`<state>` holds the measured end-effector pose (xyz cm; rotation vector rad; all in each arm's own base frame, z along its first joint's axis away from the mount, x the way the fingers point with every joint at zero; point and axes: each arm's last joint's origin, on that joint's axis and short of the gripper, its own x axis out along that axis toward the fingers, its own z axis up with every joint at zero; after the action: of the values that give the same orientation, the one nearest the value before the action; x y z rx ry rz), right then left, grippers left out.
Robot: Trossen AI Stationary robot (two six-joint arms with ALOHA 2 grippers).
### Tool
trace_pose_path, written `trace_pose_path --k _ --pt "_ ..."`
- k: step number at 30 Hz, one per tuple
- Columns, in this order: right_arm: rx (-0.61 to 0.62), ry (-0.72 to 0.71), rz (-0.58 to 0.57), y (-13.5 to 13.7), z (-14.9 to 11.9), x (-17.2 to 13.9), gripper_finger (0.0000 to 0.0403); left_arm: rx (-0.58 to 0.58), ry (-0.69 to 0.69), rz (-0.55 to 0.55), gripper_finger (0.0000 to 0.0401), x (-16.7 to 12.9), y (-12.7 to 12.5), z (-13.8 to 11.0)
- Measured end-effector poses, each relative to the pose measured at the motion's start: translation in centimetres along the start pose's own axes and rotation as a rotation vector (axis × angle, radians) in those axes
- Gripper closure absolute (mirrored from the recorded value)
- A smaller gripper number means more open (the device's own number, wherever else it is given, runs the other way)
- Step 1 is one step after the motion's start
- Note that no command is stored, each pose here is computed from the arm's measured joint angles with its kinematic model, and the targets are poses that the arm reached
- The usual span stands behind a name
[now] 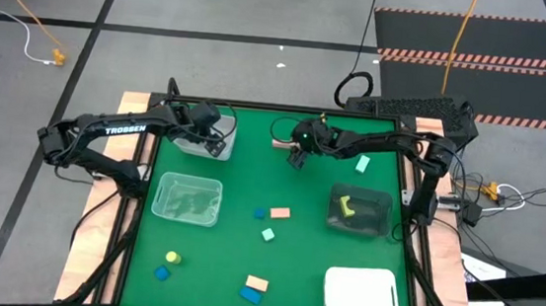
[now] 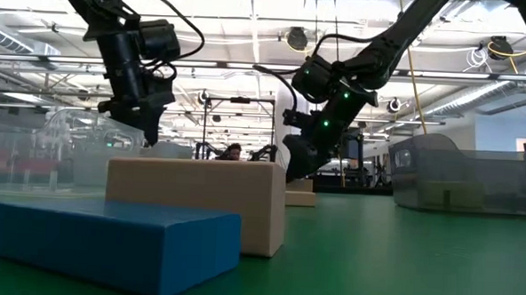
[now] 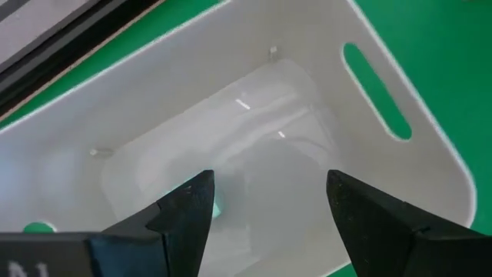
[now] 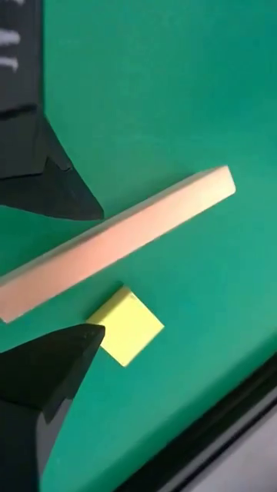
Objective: Sort & place blocks by color
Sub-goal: Put the top brown block into the transparent bin
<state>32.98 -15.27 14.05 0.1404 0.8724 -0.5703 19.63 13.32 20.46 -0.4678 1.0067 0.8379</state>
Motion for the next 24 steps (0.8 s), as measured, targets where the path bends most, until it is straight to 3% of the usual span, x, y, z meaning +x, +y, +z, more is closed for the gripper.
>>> trace_pose_path --k 4,11,19,24 --pt "0.004 0.017 0.068 0.2 -0.1 -0.1 0.0201 -0.010 -0.016 -0.006 0.0151 0.0 0.0 0.2" --pt "0.007 0.037 0.070 0.2 -0.9 0.1 0.0243 -0.024 -0.016 -0.012 0.0151 0.0 -0.1 0.2" --pt "0.119 0.093 0.065 0.3 -3.5 0.4 0.0320 -0.073 0.011 -0.095 0.0150 0.0 -0.3 0.1" --pt "0.179 0.060 0.074 1.1 -3.5 0.3 0.0363 -0.113 0.023 -0.139 0.0150 -0.2 -0.4 0.1"
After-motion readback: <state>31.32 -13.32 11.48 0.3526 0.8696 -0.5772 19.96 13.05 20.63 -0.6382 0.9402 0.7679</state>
